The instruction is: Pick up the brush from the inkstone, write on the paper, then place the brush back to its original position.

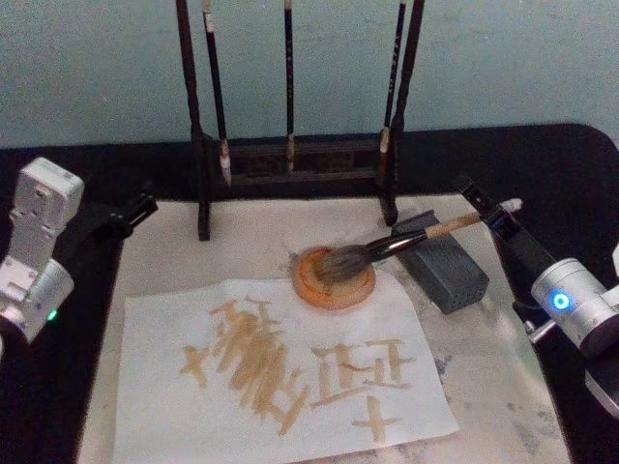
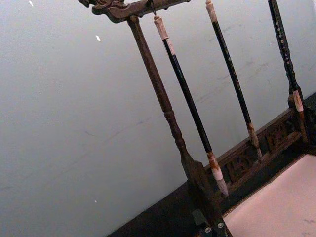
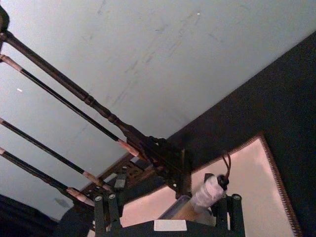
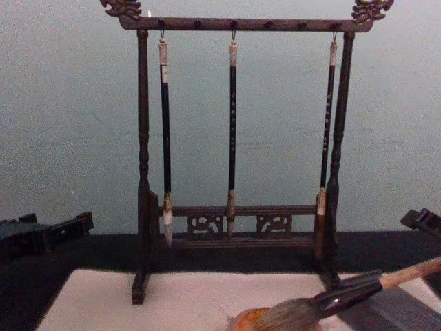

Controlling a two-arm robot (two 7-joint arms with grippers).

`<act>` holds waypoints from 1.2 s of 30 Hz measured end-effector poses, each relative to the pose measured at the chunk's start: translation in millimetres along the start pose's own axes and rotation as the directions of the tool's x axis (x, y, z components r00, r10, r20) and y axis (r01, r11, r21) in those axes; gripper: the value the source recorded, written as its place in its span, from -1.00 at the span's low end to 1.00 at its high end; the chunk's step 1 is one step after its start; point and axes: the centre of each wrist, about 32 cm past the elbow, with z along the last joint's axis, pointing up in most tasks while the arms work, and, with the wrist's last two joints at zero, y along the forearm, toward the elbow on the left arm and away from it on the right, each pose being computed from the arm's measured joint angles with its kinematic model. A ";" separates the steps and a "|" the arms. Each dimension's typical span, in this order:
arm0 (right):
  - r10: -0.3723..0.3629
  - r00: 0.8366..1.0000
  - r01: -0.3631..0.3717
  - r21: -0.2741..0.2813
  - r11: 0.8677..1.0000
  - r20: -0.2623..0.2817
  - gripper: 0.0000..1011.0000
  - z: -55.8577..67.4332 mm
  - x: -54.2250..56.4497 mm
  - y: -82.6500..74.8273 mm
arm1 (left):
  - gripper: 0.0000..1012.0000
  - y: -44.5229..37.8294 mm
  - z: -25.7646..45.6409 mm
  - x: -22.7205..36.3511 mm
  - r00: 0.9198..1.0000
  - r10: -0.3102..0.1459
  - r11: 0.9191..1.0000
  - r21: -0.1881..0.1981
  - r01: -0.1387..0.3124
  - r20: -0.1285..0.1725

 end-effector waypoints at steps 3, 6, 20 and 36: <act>-0.012 1.000 0.012 -0.003 1.000 0.007 0.99 0.4 -0.3 -0.9 | 0.98 0.0 0.0 0.0 1.000 0.000 1.000 0.000 0.000 0.000; -0.030 0.999 0.030 -0.007 1.000 0.023 0.99 1.5 -0.9 -2.0 | 0.98 0.0 0.0 0.0 1.000 0.000 1.000 0.000 0.000 0.000; -0.105 0.988 0.106 -0.004 0.994 0.117 0.99 8.6 1.6 -6.1 | 0.98 0.0 0.0 0.0 1.000 0.000 1.000 0.000 0.000 0.000; -0.147 0.964 0.140 0.046 0.989 0.221 0.99 20.3 1.8 -16.8 | 0.98 0.0 0.0 0.0 1.000 0.000 1.000 0.000 0.000 0.000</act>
